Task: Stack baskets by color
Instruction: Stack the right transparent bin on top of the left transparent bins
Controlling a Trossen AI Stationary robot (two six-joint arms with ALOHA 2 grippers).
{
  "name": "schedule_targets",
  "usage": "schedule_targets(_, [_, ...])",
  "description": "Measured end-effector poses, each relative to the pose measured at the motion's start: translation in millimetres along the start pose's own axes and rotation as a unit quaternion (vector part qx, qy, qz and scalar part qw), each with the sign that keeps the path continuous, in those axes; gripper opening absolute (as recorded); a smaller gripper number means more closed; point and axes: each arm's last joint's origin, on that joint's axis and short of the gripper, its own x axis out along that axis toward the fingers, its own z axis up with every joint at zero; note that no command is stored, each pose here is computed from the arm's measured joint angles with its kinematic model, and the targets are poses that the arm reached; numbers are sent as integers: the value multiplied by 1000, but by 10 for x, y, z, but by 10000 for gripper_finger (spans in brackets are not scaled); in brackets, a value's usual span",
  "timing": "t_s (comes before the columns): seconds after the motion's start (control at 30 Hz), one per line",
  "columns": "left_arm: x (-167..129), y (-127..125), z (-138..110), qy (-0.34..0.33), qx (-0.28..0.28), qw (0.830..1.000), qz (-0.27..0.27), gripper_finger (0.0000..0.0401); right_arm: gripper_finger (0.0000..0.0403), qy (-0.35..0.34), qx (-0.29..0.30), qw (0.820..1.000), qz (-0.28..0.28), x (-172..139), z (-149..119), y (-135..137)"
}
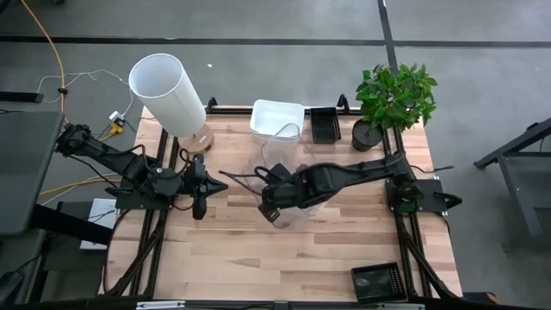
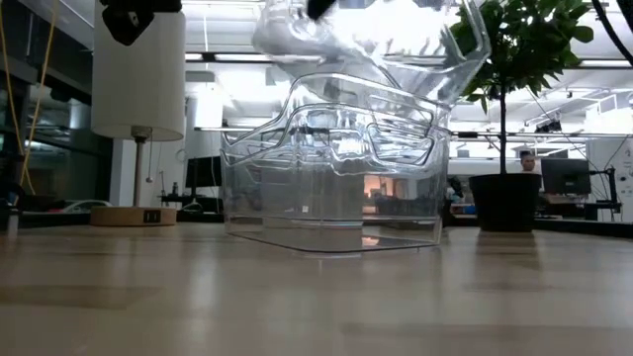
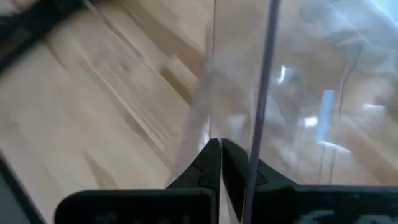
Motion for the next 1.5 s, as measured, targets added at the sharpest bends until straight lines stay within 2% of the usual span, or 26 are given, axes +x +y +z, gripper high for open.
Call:
schedule_targets(0.23, [1, 10, -19, 8, 5, 1000, 6, 0, 0, 26, 26, 999, -32, 214, -63, -54])
schedule_targets(0.5, [1, 15, -24, 10, 7, 1000, 10, 0, 0, 35, 59, 997, -21, 318, -80, -43])
schedule_targets(0.93, [1, 20, -32, 13, 10, 1000, 15, 0, 0, -20, 35, 999, 27, 21, -96, 145])
schedule_targets(1.2, [1, 27, -29, 8, 15, 1000, 25, 0, 0, -13, 54, 997, 57, -72, -233, 271])
schedule_targets(1.5, [-1, 30, -36, 11, 17, 999, 26, 0, 0, 6, 54, 998, 43, -6, -284, 264])
